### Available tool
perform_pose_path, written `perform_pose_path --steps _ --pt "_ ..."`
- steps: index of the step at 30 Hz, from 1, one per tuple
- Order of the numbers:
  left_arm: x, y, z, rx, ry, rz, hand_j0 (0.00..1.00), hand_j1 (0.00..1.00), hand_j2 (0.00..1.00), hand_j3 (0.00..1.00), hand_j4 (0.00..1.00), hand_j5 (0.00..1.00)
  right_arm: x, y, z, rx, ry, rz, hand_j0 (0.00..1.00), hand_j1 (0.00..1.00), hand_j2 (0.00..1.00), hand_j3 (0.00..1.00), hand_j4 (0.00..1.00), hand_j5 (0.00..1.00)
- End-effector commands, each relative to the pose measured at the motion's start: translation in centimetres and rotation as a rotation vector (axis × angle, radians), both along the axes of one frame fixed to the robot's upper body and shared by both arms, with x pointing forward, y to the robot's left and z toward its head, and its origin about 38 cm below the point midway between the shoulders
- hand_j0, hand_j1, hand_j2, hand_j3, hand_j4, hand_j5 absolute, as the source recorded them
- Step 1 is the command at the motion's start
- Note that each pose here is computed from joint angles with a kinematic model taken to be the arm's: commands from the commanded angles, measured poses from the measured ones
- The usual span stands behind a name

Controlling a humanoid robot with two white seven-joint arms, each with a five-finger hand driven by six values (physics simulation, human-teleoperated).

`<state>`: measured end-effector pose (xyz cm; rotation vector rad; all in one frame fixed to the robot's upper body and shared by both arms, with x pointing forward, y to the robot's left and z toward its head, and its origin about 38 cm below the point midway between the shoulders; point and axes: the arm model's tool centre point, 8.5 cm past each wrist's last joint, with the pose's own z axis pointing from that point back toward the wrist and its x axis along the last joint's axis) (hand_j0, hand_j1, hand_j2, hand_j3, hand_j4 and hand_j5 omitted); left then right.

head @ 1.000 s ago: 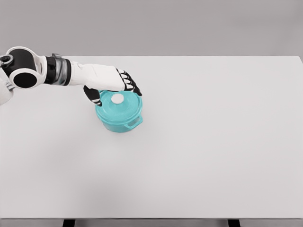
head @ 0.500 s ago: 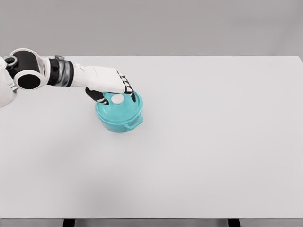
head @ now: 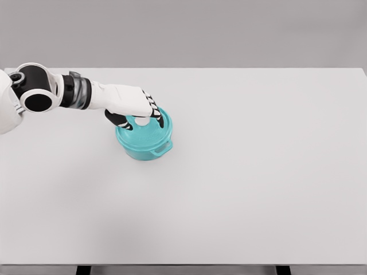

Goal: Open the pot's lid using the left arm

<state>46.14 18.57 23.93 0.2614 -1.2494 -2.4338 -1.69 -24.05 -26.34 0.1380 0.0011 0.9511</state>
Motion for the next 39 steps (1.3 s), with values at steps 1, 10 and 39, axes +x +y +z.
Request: perform_pose_path --steps 1,10,39 --pt "0.0 -0.1 0.1 -0.004 0.000 0.002 0.76 0.76 0.76 0.76 0.76 0.76 0.0 0.0 0.0 0.000 0.000 0.000 1.00 1.00 1.00 1.00 1.00 1.00" --pt "-0.1 -0.1 -0.4 0.013 -0.004 -0.010 0.54 0.54 0.54 0.54 0.54 0.54 0.0 0.0 0.0 0.000 0.000 0.000 1.00 1.00 1.00 1.00 1.00 1.00" --pt "0.2 12.9 1.6 0.293 -0.111 0.155 0.35 0.35 0.35 0.35 0.35 0.35 0.0 0.0 0.0 0.000 0.000 0.000 1.00 1.00 1.00 1.00 1.00 1.00"
